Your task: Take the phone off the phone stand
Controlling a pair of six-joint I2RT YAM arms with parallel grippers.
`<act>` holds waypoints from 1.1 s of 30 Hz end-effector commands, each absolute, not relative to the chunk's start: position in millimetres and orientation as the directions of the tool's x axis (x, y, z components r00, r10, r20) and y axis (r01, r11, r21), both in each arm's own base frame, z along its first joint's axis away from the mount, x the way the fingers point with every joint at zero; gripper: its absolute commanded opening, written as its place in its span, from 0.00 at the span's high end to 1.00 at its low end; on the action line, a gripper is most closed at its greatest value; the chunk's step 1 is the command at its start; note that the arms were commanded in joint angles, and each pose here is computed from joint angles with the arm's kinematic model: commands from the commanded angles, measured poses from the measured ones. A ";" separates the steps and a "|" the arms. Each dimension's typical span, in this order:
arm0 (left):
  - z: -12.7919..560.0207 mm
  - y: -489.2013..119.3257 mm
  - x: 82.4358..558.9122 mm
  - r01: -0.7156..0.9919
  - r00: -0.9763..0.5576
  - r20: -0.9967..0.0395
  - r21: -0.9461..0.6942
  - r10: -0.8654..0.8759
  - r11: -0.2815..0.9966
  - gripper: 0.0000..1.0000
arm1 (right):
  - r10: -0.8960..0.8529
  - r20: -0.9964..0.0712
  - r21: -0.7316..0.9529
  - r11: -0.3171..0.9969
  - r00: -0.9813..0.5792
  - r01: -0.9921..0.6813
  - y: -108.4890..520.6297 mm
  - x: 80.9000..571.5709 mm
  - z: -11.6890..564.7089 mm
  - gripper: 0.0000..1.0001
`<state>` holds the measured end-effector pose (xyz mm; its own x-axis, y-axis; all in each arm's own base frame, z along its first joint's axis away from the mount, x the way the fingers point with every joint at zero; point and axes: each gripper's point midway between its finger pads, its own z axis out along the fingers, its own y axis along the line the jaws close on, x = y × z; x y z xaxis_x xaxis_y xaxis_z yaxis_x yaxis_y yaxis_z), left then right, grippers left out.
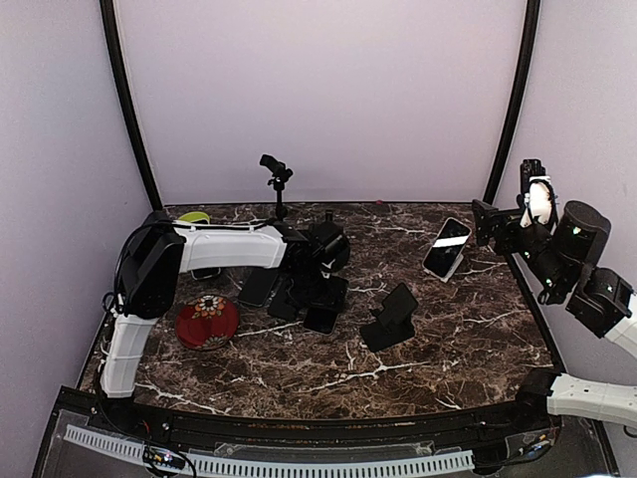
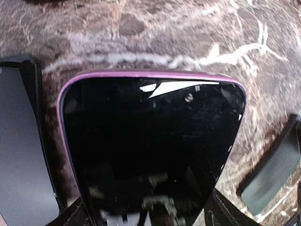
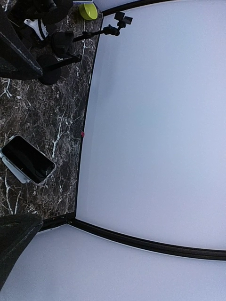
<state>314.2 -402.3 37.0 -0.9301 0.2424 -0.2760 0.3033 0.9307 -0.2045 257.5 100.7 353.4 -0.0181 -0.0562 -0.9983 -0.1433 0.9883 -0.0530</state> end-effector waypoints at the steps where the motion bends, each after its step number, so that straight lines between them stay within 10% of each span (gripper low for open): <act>1: 50.6 -404.2 331.5 0.314 -0.912 -0.328 -0.176 0.245 0.933 0.50 | -0.025 -1.000 -0.026 0.990 0.013 -0.141 99.2 257.3 360.7 0.00; 33: 105.4 -424.0 335.5 0.413 -0.848 -0.445 -0.219 0.286 0.884 0.10 | 0.024 -0.976 0.103 0.928 -0.218 -0.359 154.8 261.4 338.4 0.00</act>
<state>338.3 -415.7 41.5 -0.9012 0.2692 -0.3397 0.3427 0.9224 -0.1782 267.5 135.5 340.7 -0.1372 -0.0257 -0.9902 -0.2672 0.9636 0.0120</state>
